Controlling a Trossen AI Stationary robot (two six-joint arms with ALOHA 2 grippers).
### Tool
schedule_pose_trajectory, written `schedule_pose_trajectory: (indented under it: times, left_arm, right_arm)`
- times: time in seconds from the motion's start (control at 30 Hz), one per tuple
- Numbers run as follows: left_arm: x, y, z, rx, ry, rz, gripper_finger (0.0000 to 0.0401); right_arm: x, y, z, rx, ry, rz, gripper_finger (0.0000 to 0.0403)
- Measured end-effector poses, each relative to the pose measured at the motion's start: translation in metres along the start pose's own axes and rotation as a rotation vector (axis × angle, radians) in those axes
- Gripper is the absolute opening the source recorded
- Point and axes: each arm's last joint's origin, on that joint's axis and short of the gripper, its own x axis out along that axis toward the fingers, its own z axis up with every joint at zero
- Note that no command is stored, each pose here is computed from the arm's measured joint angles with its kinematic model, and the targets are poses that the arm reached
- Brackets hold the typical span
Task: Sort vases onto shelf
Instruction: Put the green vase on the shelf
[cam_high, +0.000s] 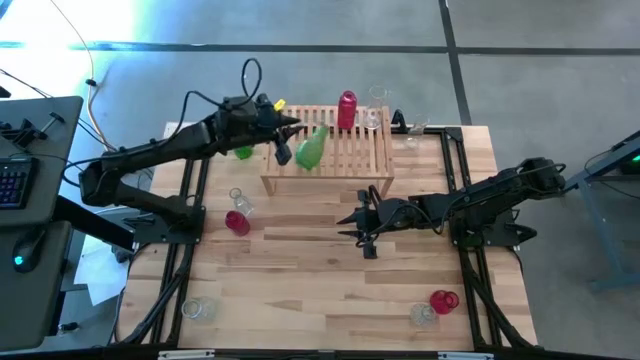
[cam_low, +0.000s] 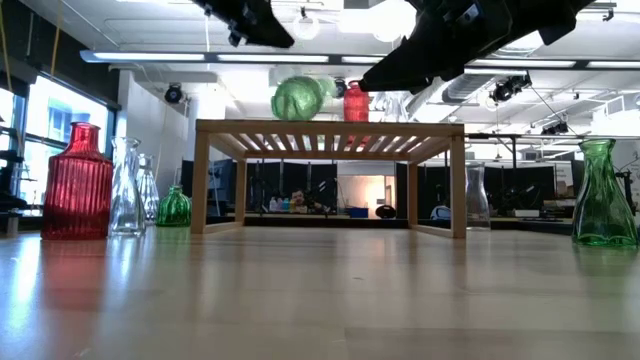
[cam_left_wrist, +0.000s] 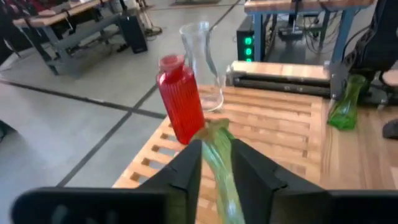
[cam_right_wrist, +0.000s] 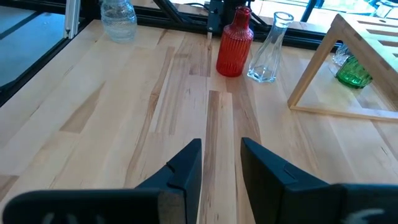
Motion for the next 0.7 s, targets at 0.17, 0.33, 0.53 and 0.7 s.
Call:
schedule_pose_trajectory:
  times: [0.17,0.33,0.53,0.7]
  left_arm:
    - [0.007,-0.003,-0.016,-0.014,0.001,-0.002,0.0027]
    - [0.013,-0.007,-0.030,-0.032,0.036,-0.031,0.0002]
    - [0.013,-0.008,-0.032,-0.036,0.043,-0.049,0.0000]
    - [0.013,-0.009,-0.032,-0.056,0.040,-0.074,0.0000]
  right_arm:
    - [0.000,0.000,0.001,0.013,-0.012,-0.011,0.0094]
    - [0.000,-0.008,0.005,0.097,-0.049,-0.133,0.0094]
    - [0.000,-0.017,0.003,0.135,-0.044,-0.212,0.0095]
    - [0.000,-0.020,0.003,0.136,-0.041,-0.247,0.0095]
